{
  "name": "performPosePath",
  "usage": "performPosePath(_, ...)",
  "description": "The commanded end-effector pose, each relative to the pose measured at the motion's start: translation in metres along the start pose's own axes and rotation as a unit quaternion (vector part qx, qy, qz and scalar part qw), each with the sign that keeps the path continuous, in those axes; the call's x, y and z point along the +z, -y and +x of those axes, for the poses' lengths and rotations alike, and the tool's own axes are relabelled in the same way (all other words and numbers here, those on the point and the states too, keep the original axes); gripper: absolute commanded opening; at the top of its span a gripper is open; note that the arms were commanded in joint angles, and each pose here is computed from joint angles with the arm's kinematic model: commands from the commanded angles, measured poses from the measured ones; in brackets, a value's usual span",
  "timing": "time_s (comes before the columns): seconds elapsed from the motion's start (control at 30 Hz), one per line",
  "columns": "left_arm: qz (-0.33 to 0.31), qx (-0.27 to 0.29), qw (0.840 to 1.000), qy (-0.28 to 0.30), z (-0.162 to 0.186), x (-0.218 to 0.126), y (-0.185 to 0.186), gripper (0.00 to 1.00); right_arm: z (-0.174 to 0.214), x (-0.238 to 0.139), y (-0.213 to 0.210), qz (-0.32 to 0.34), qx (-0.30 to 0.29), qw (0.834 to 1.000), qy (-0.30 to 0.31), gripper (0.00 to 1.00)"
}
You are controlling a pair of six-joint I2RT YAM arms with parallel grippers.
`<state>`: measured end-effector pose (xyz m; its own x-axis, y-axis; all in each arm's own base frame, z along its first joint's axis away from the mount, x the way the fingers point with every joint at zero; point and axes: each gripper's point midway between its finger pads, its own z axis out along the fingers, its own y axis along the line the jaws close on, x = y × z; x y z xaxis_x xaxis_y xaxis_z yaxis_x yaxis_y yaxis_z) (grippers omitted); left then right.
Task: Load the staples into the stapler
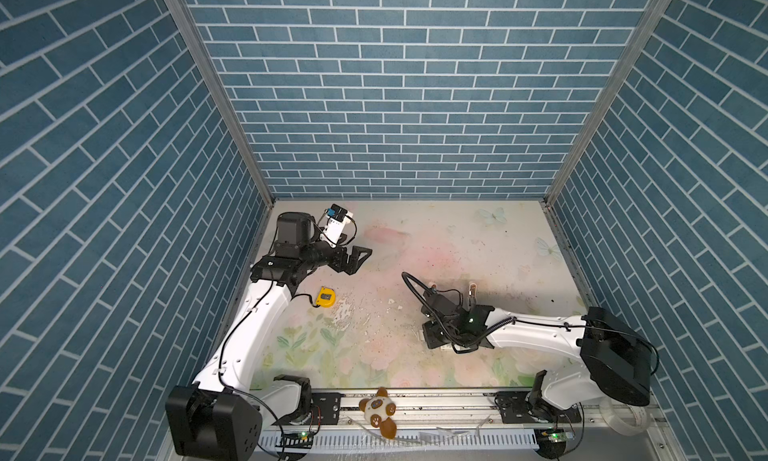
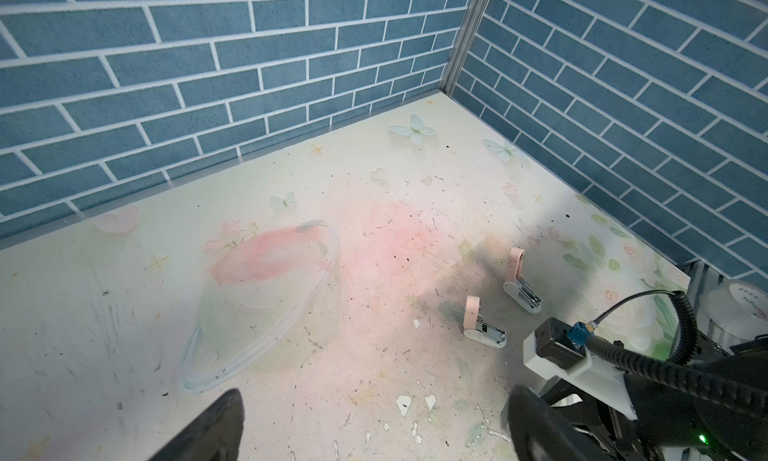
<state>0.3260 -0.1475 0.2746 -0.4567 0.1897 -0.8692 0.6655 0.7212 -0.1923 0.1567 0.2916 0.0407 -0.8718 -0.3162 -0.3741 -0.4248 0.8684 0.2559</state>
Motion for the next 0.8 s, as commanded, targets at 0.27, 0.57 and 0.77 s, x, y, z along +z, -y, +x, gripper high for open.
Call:
performPosePath(0.27,0.005,-0.002,1.0,0.009,0.001,-0.002,0.002,1.0,0.006,0.004,0.018,0.069,0.014,0.997,-0.017,0.2)
performPosePath(0.57,0.01,-0.006,1.0,0.007,0.004,0.001,0.003,0.99,0.006,0.006,0.021,0.099,-0.002,0.995,-0.028,0.23)
performPosePath(0.77,0.011,-0.006,1.0,0.006,0.005,0.001,0.003,1.0,0.006,0.007,0.023,0.114,-0.013,0.993,-0.03,0.27)
